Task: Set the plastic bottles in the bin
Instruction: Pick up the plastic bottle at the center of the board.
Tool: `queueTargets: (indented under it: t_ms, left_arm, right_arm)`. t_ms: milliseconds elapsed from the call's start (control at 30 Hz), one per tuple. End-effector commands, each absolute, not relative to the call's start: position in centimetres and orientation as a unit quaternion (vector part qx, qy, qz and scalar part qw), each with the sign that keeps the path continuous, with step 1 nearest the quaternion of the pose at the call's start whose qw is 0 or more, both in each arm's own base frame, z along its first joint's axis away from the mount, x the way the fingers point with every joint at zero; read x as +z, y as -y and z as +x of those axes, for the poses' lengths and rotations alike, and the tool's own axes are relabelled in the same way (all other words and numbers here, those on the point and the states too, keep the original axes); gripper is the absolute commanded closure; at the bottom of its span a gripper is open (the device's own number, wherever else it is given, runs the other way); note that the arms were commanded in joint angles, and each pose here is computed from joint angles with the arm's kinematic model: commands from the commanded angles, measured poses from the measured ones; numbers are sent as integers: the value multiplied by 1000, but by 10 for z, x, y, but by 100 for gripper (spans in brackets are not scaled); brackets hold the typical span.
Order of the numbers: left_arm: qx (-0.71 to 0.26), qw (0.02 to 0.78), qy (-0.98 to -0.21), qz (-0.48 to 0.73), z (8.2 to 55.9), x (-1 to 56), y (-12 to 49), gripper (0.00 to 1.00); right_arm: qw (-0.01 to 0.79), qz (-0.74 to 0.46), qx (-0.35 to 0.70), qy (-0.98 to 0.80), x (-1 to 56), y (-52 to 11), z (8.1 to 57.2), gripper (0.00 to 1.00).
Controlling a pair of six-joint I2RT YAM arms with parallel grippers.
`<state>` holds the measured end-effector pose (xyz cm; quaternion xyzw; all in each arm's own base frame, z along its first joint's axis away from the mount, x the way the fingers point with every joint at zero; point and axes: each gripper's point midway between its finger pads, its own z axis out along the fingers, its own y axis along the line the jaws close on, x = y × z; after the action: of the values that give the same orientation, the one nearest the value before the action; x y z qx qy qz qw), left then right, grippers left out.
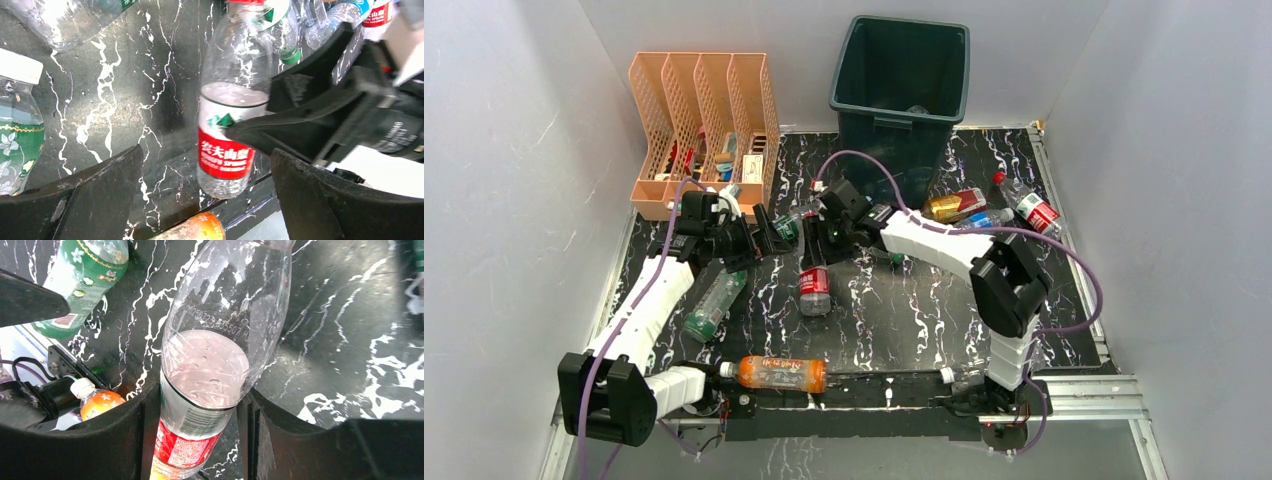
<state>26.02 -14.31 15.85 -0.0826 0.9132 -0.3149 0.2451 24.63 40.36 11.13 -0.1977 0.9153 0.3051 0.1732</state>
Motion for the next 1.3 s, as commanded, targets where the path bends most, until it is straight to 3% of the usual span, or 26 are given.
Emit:
queueTargets:
  t_ms: [0,433,867,1267]
  left_arm:
    - [-332,245,-908,-77,261,166,150,2]
    - [-343,231,-907,-79,260,158,154,2]
    - [-351,203,-911,-77,257,138,161,2]
    - [-349,186,-917,-54,250,130,184,2]
  right_arm:
    - [232,-201,303,-902,156,-388,260,50]
    - [331,-195,300,-873,241,-352,294,50]
    - [401,-211,360,-815,327,-354,313,49]
    - [519,-192,414,-722,456,-339,352,48]
